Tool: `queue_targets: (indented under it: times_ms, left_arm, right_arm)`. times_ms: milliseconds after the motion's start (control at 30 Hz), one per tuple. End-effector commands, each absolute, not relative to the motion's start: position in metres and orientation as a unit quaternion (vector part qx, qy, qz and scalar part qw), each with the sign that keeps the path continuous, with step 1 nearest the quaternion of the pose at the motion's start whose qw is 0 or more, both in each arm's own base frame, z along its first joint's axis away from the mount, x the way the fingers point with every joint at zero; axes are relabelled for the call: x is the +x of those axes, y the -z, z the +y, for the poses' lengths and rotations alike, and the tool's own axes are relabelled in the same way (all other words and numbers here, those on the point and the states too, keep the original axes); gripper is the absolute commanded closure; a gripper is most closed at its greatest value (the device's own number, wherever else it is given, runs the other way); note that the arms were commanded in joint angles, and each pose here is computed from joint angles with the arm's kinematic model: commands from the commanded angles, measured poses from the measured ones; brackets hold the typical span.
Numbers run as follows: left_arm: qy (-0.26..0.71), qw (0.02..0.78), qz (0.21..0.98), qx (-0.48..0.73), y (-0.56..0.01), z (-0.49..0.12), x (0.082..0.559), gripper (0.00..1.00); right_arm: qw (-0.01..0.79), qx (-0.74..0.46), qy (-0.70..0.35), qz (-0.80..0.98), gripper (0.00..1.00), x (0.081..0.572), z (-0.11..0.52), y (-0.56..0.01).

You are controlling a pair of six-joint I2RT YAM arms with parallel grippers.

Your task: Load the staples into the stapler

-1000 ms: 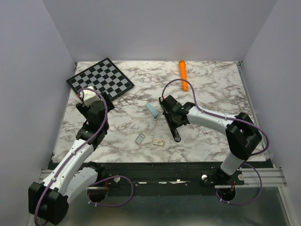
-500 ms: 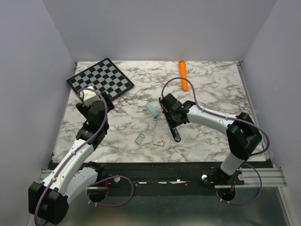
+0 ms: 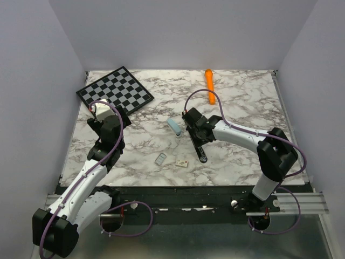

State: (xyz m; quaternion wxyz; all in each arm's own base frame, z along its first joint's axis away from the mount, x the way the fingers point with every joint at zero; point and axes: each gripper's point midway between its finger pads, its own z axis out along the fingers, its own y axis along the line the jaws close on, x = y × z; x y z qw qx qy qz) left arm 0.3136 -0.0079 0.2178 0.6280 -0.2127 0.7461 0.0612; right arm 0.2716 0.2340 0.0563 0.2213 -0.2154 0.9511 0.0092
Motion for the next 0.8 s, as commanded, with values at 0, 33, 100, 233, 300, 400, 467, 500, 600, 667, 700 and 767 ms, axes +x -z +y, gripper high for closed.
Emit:
queue_targets:
  times_ms: [0, 33, 100, 233, 300, 400, 467, 500, 600, 667, 700, 767]
  left_arm:
    - [-0.051, 0.638, 0.738, -0.215, -0.227, -0.009, 0.316, 0.01]
    - [-0.051, 0.638, 0.738, -0.214, -0.226, -0.009, 0.316, 0.01]
    - [-0.051, 0.639, 0.737, -0.215, -0.227, -0.008, 0.315, 0.01]
    - [-0.05, 0.638, 0.738, -0.215, -0.226, -0.009, 0.315, 0.01]
    - [-0.05, 0.638, 0.738, -0.215, -0.226, -0.009, 0.315, 0.01]
    - [-0.049, 0.639, 0.737, -0.214, -0.227, -0.009, 0.316, 0.01]
    - [-0.049, 0.638, 0.738, -0.214, -0.225, -0.009, 0.316, 0.01]
    - [-0.048, 0.639, 0.737, -0.215, -0.227, -0.009, 0.316, 0.01]
    - [-0.049, 0.638, 0.738, -0.214, -0.226, -0.009, 0.316, 0.01]
    - [-0.05, 0.638, 0.738, -0.214, -0.226, -0.009, 0.315, 0.01]
    - [-0.049, 0.639, 0.738, -0.214, -0.227, -0.009, 0.315, 0.01]
    - [-0.05, 0.639, 0.737, -0.214, -0.227, -0.009, 0.315, 0.01]
  right_arm:
    - [0.214, -0.216, 0.001, 0.952, 0.67, 0.274, 0.232, -0.052]
    - [0.213, -0.216, 0.001, 0.953, 0.67, 0.274, 0.232, -0.051]
    - [0.212, -0.216, 0.003, 0.953, 0.67, 0.274, 0.232, -0.049]
    - [0.209, -0.217, 0.002, 0.954, 0.67, 0.273, 0.232, -0.047]
    - [0.208, -0.216, 0.002, 0.954, 0.67, 0.272, 0.231, -0.046]
    - [0.205, -0.217, 0.001, 0.954, 0.67, 0.271, 0.232, -0.043]
    - [0.205, -0.216, 0.002, 0.955, 0.68, 0.272, 0.232, -0.043]
    - [0.205, -0.216, 0.001, 0.954, 0.68, 0.272, 0.233, -0.043]
    - [0.204, -0.217, 0.0, 0.955, 0.69, 0.273, 0.234, -0.041]
    - [0.202, -0.217, -0.002, 0.955, 0.71, 0.272, 0.235, -0.041]
    - [0.203, -0.217, -0.002, 0.955, 0.71, 0.273, 0.235, -0.041]
    - [0.204, -0.218, -0.004, 0.954, 0.72, 0.273, 0.236, -0.041]
